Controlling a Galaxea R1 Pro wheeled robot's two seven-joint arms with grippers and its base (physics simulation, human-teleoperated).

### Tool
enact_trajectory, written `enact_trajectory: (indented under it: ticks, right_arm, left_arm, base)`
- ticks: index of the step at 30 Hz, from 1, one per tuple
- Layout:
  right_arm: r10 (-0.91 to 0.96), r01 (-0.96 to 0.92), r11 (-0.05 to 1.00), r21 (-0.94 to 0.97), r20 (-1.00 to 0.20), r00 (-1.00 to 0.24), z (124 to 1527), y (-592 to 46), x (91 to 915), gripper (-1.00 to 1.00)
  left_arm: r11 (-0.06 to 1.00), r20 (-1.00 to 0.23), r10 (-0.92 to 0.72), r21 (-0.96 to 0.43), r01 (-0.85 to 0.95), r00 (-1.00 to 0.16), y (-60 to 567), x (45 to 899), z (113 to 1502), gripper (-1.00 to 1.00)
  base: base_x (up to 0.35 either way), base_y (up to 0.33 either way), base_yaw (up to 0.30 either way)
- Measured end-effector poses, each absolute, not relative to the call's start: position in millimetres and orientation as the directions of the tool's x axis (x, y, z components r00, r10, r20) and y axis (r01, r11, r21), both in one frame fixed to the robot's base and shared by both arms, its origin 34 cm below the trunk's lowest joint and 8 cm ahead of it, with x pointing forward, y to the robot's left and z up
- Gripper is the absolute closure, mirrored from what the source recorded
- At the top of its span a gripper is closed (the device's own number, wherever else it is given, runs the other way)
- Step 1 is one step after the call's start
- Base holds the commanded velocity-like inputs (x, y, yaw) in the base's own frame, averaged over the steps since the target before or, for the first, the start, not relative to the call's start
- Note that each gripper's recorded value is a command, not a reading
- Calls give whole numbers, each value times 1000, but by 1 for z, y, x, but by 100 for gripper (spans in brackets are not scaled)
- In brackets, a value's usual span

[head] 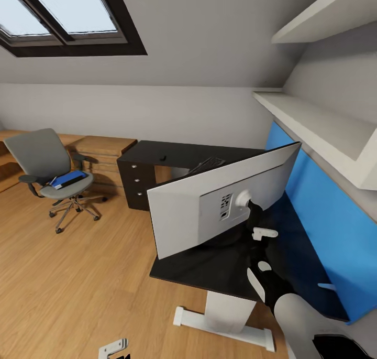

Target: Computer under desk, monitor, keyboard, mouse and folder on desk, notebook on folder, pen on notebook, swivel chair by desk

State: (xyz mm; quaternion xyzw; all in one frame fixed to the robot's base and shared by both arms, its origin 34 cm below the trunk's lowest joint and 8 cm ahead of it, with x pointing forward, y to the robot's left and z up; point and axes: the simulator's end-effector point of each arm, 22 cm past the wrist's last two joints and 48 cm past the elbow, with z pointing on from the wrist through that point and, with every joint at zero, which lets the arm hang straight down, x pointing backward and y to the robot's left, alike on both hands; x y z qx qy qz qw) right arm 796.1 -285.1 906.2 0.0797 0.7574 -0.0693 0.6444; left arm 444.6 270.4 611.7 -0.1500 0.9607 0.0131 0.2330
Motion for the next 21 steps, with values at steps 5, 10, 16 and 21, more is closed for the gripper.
enact_trajectory:
  ticks: [5,10,16,21]
  right_arm:
    - [31,210,978,-2,-987,-157,906,-285,796,100]
    - [31,210,978,-3,-987,-157,906,-285,796,100]
    - [17,205,979,-15,-988,-153,910,-286,796,100]
    - [18,206,978,-15,-988,-154,910,-286,795,100]
  left_arm:
    - [955,-452,-282,-45,-294,-846,270,445,612,-100]
    - [955,-452,-282,-44,-295,-846,270,445,612,-100]
    - [955,-452,-282,-44,-295,-846,271,444,615,-100]
    - [955,-451,-282,-43,-295,-847,271,444,615,-100]
  base:
    - [0,0,0]
    - [0,0,0]
    - [0,0,0]
    - [0,0,0]
